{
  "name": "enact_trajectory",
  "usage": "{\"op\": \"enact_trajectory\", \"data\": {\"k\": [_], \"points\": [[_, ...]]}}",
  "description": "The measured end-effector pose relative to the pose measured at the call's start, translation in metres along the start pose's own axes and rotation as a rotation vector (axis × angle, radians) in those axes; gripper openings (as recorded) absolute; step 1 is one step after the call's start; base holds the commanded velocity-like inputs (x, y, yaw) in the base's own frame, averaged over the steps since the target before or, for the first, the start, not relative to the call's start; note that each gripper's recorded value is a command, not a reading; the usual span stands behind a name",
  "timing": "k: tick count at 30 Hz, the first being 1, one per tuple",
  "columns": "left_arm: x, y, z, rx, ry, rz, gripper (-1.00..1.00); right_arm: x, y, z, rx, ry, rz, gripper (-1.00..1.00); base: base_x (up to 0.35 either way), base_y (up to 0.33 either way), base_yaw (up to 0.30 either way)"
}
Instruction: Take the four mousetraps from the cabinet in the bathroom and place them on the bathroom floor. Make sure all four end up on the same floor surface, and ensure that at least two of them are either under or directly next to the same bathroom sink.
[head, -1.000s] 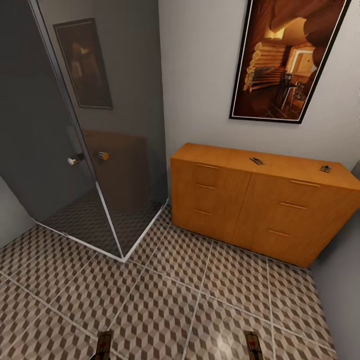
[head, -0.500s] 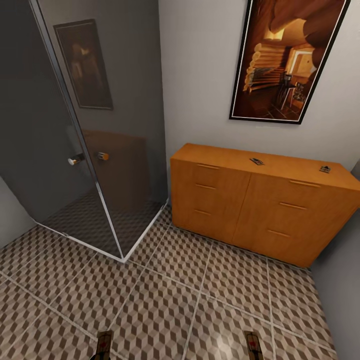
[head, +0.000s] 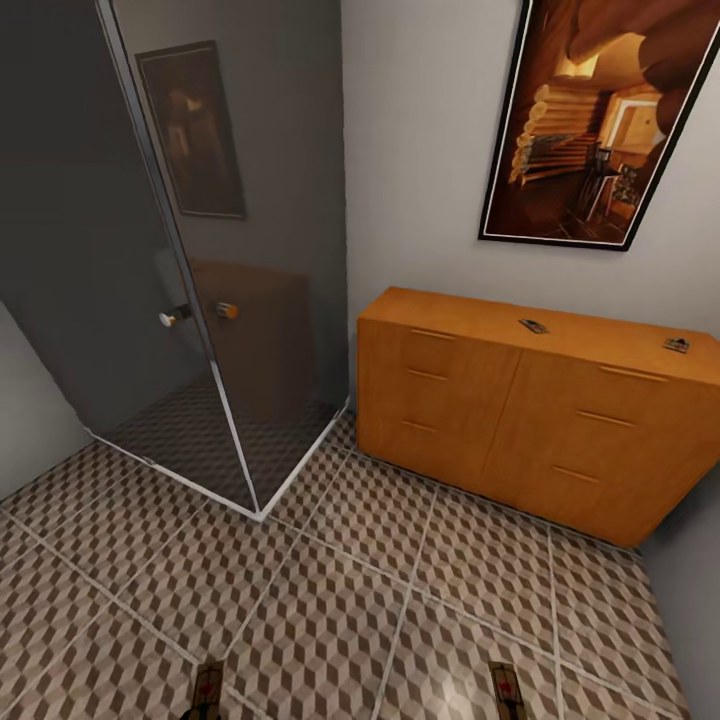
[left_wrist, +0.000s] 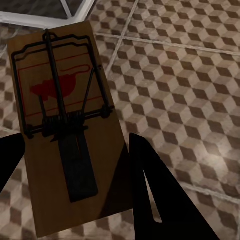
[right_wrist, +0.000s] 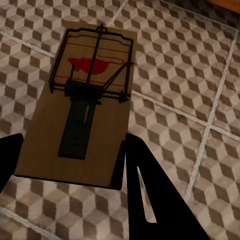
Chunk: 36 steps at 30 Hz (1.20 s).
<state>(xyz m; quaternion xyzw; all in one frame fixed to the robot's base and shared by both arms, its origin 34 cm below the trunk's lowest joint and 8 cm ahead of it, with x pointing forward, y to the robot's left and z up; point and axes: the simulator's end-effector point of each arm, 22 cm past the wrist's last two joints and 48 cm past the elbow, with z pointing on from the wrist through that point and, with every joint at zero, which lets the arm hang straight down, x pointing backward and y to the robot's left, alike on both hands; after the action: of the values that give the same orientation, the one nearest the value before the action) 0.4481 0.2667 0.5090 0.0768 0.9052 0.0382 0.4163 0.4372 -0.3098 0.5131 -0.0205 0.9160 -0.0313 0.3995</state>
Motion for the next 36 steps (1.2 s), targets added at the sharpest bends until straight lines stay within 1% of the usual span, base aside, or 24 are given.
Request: {"op": "enact_trajectory", "data": {"k": [20,25,36], "points": [[0.0,0.0003,0.0,-0.001,0.0,-0.001,-1.0,0.0003,0.0001,-0.0002,0.001,0.001,0.002,-1.0,0.0,0.0,0.009],[0.0001,0.0003,0.0,-0.001,0.0,-0.001,-1.0,0.0005,0.0003,-0.0002,0.001,0.001,0.002,-1.0,0.0,0.0,0.197],[0.0003,0.0014,-0.0001,-0.003,0.0,0.0,-1.0,0.0007,0.0004,-0.0002,0.001,0.002,0.002,-1.0,0.0,0.0,0.273]]}}
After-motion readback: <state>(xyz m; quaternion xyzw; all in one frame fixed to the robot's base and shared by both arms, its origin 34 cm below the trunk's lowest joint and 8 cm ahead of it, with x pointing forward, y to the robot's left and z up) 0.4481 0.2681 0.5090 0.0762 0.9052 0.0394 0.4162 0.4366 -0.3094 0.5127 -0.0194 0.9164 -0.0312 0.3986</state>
